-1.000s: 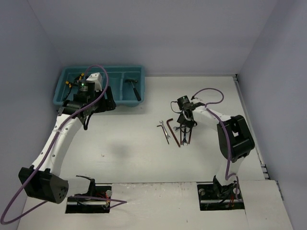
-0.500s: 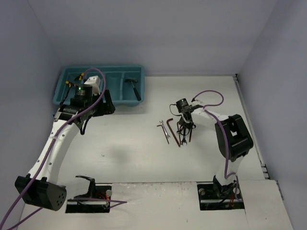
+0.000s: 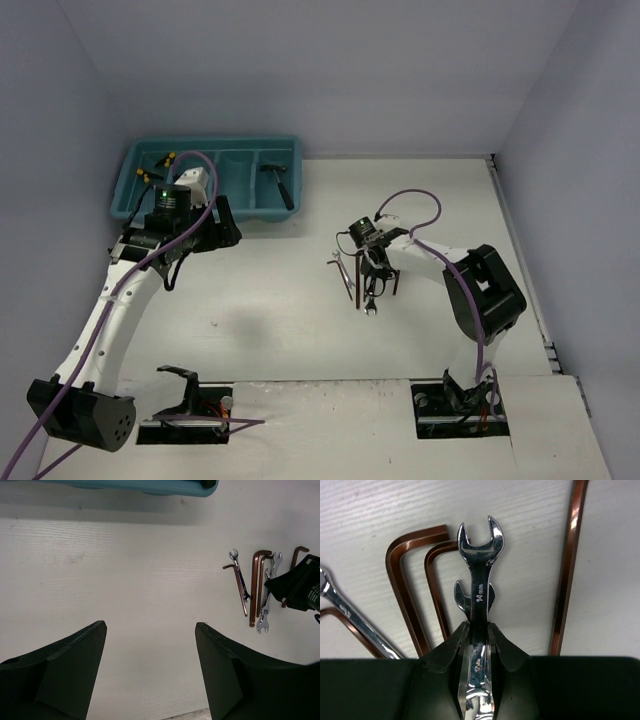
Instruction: Sort the tools into containers
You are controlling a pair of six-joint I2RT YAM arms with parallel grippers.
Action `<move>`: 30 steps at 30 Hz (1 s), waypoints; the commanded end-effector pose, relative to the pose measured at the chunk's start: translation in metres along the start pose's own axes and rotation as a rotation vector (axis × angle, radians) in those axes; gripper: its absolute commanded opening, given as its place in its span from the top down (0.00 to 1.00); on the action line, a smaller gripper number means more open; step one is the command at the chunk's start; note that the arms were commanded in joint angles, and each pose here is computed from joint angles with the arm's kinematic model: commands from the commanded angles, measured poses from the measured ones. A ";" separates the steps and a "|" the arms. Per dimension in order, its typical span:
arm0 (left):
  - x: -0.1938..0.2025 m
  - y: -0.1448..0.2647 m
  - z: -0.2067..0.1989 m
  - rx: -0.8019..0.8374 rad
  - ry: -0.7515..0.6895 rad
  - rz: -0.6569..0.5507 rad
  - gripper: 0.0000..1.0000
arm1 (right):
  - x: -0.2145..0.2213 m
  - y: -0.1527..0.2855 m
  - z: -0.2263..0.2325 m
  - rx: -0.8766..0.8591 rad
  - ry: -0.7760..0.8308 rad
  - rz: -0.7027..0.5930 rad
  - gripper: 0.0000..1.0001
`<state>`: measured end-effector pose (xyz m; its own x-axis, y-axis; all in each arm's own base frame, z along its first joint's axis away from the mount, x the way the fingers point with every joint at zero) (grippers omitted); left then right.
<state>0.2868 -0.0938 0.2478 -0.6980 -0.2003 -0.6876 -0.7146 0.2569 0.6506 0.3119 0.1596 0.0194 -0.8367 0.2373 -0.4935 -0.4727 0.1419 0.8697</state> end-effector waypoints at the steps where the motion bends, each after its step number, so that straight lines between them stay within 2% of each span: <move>1: -0.011 0.011 -0.017 0.060 0.017 -0.059 0.31 | -0.026 0.034 0.009 -0.057 0.096 -0.102 1.00; 13: 0.006 0.002 -0.019 0.062 0.040 -0.013 0.31 | -0.027 0.040 0.046 -0.225 0.278 -0.109 1.00; 27: 0.016 -0.004 -0.015 0.046 0.033 0.000 0.31 | 0.000 0.040 0.123 -0.410 0.644 -0.112 1.00; 28: 0.017 -0.004 -0.014 0.044 0.032 0.001 0.31 | 0.000 0.039 0.124 -0.406 0.645 -0.112 0.99; 30: 0.017 -0.004 -0.014 0.043 0.031 0.001 0.31 | 0.000 0.039 0.125 -0.406 0.647 -0.112 0.85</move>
<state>0.2720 -0.1097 0.2223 -0.7497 -0.2165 -0.6254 -0.6611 0.2892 0.6924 0.3105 0.2695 0.0299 -0.7712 -0.3714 -0.5170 -0.4740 -0.2071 0.8558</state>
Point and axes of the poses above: each gripper's point midway between its finger pads, its own y axis back along the fingers, its own z axis along the line the jaws close on, x = y × z, the point moved 1 cm from there along y, back along the fingers, and after that the axes turned 1 degree about -y, right-handed, at the moved point
